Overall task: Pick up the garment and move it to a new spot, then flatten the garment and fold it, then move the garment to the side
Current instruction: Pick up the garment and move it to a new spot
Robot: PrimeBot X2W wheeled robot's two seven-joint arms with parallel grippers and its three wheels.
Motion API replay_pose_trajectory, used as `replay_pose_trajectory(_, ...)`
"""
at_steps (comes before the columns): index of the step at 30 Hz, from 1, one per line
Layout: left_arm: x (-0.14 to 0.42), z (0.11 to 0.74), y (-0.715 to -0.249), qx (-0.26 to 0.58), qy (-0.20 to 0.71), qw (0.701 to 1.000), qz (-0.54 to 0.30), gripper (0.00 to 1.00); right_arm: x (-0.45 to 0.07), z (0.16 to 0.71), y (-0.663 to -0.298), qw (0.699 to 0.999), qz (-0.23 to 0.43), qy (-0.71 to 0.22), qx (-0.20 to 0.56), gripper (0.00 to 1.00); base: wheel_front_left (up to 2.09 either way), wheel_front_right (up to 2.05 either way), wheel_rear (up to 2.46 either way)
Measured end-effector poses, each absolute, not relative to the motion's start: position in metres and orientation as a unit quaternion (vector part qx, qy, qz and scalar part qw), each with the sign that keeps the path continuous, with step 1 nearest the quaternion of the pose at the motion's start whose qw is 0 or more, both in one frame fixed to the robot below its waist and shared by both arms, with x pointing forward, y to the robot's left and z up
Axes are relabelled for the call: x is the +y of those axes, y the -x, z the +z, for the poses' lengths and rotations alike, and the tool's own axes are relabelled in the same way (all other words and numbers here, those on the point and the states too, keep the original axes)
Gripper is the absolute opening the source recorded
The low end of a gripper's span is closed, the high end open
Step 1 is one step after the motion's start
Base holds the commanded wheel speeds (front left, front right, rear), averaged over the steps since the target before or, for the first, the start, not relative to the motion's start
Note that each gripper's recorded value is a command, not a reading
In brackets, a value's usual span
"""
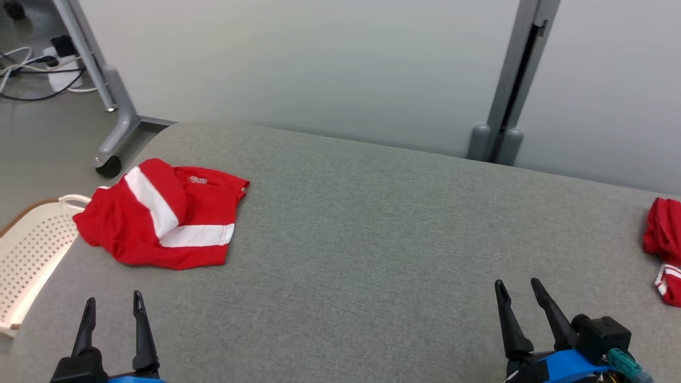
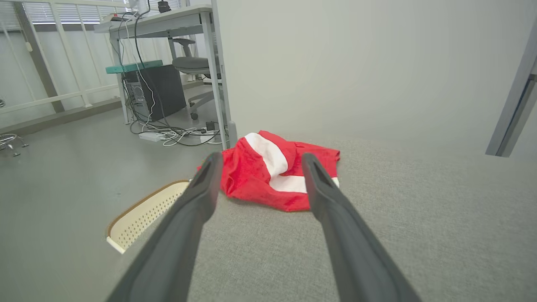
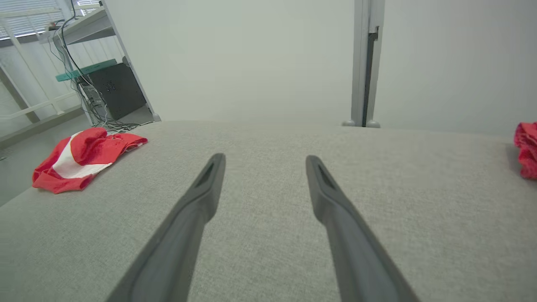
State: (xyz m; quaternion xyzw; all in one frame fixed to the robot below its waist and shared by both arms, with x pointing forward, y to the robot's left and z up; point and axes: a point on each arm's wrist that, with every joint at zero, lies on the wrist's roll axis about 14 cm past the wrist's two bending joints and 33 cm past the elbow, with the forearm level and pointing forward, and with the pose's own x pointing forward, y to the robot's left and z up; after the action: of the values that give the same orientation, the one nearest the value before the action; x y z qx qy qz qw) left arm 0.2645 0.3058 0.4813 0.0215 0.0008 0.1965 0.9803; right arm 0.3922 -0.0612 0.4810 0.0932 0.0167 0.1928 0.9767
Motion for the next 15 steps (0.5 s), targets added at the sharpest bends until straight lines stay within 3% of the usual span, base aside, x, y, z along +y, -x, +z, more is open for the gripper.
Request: replay_pose_trajectory(15, 0.355, 0.482, -0.198, 0.010, -0.030, 0.950, 0.311, 1.00, 0.009, 0.472, -0.403, 0.954, 0.284, -0.091, 0.037, 1.00, 0.00, 0.00, 0.00)
